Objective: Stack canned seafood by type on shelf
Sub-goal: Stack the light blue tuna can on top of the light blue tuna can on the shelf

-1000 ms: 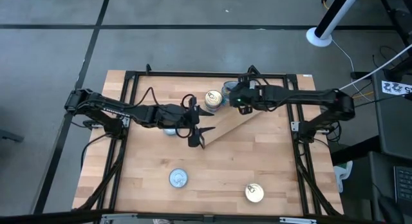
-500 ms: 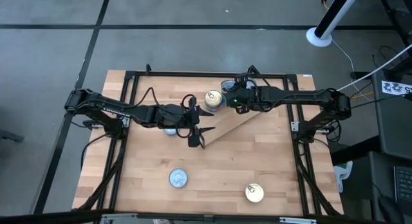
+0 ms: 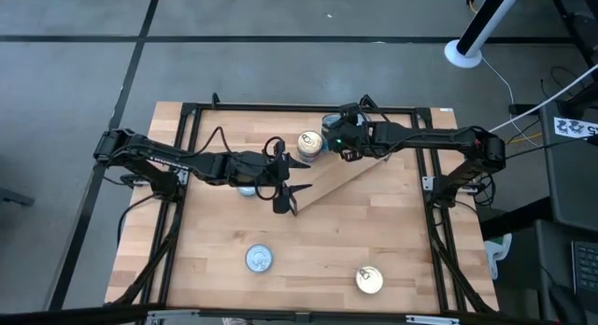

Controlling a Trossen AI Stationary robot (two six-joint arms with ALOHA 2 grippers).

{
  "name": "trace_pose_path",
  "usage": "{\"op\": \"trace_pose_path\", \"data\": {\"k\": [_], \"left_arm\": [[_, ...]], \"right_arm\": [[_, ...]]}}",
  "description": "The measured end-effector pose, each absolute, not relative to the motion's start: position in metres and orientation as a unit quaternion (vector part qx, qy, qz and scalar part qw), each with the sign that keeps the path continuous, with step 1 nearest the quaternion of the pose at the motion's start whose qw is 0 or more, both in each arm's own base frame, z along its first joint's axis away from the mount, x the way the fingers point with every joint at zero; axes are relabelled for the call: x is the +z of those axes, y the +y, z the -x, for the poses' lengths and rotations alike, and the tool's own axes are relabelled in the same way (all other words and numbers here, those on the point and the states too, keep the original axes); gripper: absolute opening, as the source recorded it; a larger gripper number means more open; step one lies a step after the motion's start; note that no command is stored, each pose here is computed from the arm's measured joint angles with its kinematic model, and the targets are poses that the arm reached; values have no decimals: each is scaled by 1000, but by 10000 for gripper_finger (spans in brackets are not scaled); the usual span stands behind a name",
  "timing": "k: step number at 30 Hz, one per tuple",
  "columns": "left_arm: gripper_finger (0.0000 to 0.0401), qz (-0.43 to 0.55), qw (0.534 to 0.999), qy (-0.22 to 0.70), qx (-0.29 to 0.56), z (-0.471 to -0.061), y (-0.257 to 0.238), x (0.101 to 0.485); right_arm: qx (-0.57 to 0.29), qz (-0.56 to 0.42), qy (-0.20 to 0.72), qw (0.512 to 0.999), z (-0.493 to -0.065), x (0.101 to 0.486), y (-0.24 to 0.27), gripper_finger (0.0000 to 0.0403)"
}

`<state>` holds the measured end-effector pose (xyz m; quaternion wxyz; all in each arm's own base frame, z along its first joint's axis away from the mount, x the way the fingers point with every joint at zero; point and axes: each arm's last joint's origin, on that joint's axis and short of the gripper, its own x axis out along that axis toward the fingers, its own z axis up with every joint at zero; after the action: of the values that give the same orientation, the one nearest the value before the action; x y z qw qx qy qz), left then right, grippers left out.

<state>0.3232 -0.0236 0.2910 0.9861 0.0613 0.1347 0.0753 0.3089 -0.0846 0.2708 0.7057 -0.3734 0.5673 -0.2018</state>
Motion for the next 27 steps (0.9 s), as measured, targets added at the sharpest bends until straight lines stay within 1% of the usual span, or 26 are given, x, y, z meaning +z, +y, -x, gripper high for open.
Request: {"op": "trace_pose_path", "data": {"k": [11,27], "left_arm": [[237,-61,986,135,75,-323,-24,291],[237,-61,986,136,75,-323,-24,291]], "right_arm": [[-185,366,562,719,-310,271,-84,147],[-173,362,563,723,-310,270,-83,198]]}}
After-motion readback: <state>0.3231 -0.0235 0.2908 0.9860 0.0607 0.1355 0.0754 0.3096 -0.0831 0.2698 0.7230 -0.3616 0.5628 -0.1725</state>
